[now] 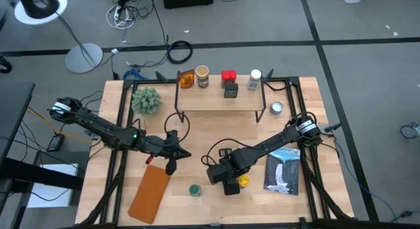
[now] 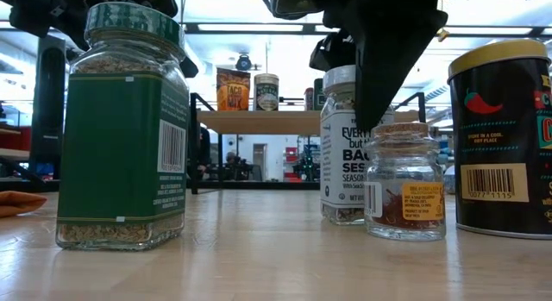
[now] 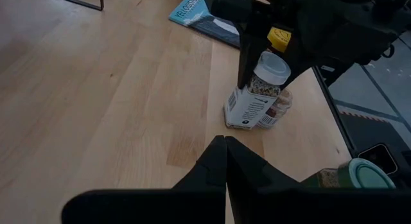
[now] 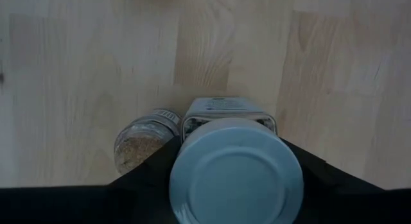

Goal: Shelf spices
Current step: Put the white seasoning bottle on the shelf, then put the green seasoning bottle on the shelf

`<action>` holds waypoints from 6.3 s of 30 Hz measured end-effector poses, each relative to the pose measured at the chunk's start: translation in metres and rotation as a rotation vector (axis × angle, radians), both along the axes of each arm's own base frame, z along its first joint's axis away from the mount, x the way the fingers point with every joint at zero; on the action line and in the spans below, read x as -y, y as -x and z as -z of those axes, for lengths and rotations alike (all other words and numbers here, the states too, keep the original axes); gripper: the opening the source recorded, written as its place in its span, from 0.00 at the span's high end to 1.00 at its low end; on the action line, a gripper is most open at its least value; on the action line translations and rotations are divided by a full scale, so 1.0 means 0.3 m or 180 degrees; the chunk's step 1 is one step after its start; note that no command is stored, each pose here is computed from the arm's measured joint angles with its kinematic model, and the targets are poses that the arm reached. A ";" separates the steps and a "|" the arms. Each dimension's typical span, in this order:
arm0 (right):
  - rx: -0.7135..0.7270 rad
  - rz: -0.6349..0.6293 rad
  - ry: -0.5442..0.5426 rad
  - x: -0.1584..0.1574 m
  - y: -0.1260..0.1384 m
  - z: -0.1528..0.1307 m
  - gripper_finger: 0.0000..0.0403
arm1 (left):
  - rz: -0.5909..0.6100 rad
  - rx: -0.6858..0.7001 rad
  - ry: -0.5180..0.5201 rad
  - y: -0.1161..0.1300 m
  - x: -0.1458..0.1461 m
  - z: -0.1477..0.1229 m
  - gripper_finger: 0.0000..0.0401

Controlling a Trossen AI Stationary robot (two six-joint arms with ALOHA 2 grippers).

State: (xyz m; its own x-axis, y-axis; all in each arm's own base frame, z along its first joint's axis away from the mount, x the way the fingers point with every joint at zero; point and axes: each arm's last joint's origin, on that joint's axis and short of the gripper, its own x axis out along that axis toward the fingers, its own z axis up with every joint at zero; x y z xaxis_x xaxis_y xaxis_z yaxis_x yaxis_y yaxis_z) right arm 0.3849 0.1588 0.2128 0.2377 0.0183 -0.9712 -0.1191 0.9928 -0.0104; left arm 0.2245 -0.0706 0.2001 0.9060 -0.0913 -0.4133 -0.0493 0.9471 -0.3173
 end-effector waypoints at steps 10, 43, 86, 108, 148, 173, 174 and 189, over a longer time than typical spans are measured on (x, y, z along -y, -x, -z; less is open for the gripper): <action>0.0293 0.0188 0.0001 0.063 0.028 -0.129 0.52 | 0.0000 0.0000 -0.0004 0.000 0.000 0.000 0.99; 0.0188 0.1218 0.0619 0.852 0.475 -0.570 0.52 | 0.0030 0.0013 -0.0097 -0.001 -0.001 -0.001 0.99; -0.0031 0.1064 0.0555 0.967 0.477 -0.526 0.41 | 0.0029 0.0171 -0.0027 -0.007 0.001 -0.016 0.99; -0.0039 0.0885 0.0606 0.967 0.475 -0.526 0.42 | 0.0028 0.0171 -0.0027 -0.007 0.001 -0.016 0.99; -0.0026 0.0989 0.0599 0.967 0.476 -0.527 0.29 | 0.0026 0.0197 -0.0019 -0.008 0.001 -0.019 0.99; -0.0101 0.1023 0.0726 0.968 0.485 -0.530 0.14 | 0.0026 0.0196 -0.0019 -0.008 0.001 -0.019 0.99; -0.0087 0.1024 0.0731 0.966 0.487 -0.533 0.14 | 0.0026 0.0196 -0.0019 -0.008 0.001 -0.019 0.99; 0.0484 0.1180 0.0864 0.878 0.638 -0.669 0.14 | 0.0027 0.0196 -0.0019 -0.008 0.001 -0.019 0.99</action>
State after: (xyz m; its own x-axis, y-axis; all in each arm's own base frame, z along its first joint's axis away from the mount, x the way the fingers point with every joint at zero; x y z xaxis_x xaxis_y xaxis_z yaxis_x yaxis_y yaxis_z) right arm 0.1934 -0.1045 0.4136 0.3198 -0.3439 -0.8829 0.2652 0.9271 -0.2650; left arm 0.2269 -0.0710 0.2057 0.9289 -0.0968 -0.3574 -0.0218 0.9493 -0.3137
